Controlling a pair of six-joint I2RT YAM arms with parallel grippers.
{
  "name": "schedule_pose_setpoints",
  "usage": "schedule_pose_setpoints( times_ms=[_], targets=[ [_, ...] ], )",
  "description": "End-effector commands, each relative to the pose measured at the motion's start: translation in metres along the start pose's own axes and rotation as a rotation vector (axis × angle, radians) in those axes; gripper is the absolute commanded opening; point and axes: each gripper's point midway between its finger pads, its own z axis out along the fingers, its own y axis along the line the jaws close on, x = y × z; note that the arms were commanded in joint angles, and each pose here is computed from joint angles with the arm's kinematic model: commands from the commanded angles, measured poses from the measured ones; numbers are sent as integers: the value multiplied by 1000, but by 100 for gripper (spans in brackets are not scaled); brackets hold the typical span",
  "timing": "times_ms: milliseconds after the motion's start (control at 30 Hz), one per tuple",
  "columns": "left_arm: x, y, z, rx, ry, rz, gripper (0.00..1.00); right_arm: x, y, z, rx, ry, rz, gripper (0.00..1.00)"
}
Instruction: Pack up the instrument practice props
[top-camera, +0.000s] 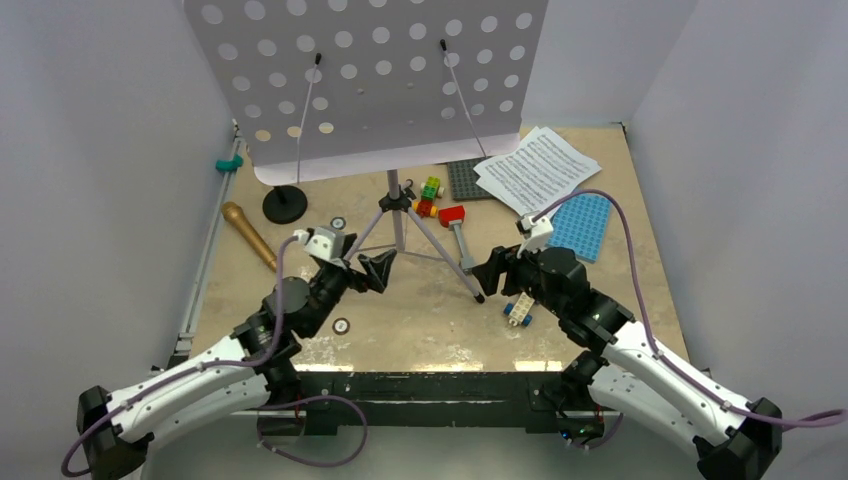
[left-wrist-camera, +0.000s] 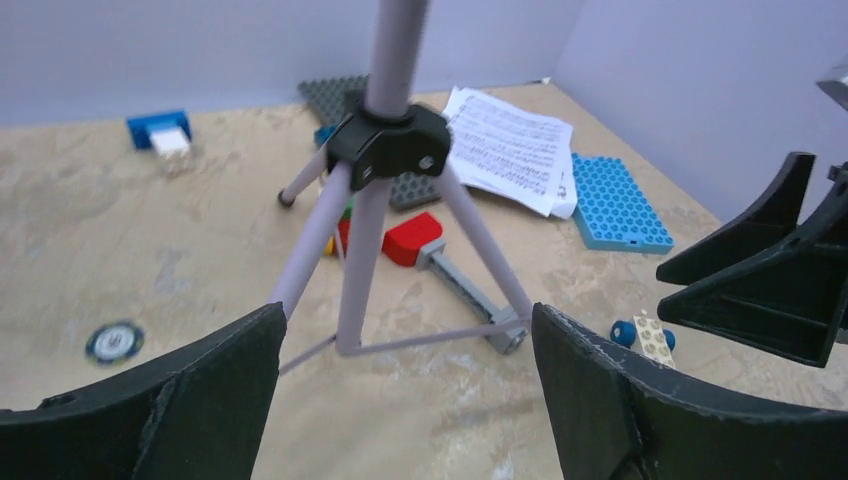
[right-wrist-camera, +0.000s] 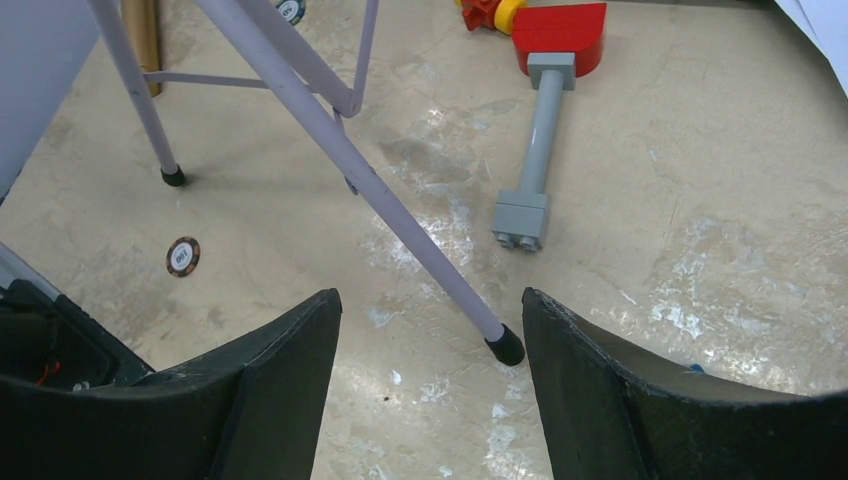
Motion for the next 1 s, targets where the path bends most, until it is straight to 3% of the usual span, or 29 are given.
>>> schedule_pose_setpoints(
  times_ms=[0, 167, 333, 500, 733, 967],
  targets=[
    [-93, -48, 6, 216, -428, 180, 94, -26, 16, -7, -66, -84, 2, 70],
    [-124, -61, 15, 213, -589, 289, 91, -26, 16, -7, -65, -81, -1, 70],
    [-137, -60, 33, 121, -659, 367, 87, -23, 17, -6, -69, -71, -1, 70],
    [-148, -51, 54, -15, -730, 366, 78, -20, 19, -3, -80, -57, 8, 70],
    [-154, -59, 80, -48, -749, 340, 63, -19, 21, -3, -78, -22, 17, 70],
    [-160, -49, 100, -104, -734, 333, 56, -23, 22, -6, -81, -30, 5, 70]
  ],
)
